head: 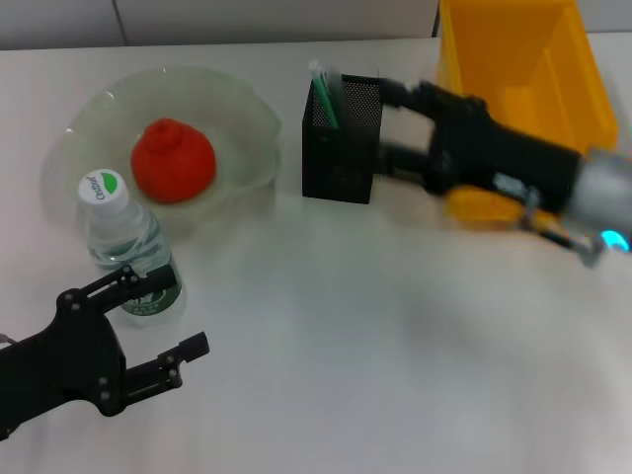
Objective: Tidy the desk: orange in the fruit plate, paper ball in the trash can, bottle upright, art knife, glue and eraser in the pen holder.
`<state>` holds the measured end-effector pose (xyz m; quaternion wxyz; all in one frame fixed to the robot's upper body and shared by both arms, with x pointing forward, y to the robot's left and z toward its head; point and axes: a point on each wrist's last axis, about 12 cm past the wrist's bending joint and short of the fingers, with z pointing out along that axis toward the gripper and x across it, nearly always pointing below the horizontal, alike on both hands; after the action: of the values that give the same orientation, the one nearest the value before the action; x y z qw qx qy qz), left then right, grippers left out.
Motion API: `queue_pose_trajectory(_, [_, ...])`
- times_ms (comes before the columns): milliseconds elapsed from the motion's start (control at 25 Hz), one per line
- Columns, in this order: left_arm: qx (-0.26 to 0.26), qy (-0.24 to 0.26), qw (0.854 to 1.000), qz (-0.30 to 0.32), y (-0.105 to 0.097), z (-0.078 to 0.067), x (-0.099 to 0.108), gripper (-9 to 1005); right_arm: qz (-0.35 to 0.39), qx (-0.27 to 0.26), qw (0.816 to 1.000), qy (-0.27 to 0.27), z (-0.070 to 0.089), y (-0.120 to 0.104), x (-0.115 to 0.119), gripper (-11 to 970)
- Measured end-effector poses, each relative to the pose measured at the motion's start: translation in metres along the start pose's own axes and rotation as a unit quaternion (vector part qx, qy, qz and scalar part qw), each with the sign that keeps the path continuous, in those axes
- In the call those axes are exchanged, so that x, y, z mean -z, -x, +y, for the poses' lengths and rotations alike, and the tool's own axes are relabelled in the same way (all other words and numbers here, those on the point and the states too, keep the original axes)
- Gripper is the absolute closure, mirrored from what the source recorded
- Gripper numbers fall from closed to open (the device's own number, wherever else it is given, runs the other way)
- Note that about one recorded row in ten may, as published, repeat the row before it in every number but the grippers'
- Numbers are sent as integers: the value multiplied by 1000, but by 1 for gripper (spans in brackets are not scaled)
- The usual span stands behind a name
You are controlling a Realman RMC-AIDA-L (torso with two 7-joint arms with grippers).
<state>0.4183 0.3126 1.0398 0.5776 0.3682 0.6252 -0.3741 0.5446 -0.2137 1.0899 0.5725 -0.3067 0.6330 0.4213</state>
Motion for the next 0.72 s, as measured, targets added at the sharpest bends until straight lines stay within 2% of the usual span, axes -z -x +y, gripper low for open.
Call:
queue_pose_trajectory(40, [0,0,1000,0,0,0,0,231,13,-4,999,34,14,-5,15,278])
queue_pose_trajectory(80, [0,0,1000,0,0,0,0,231,13,-4,999,34,14,-5,15,262])
queue_pose_trajectory(160, [0,-1,1000,2,0,0,1,231,40,0,997,65,25,-10,28,229])
queue_pose_trajectory(240, [0,-5,1000,7,0,0,3,231,95,11,989,109,38,-21,52,197])
queue_pose_trajectory(440, [2,-15,1000,18,-2,-2,4,231,133,3,981,139,46,-31,67,139])
queue_pose_trajectory(720, [5,-21,1000,22,-3,-4,5,231,140,11,980,143,46,-33,65,115])
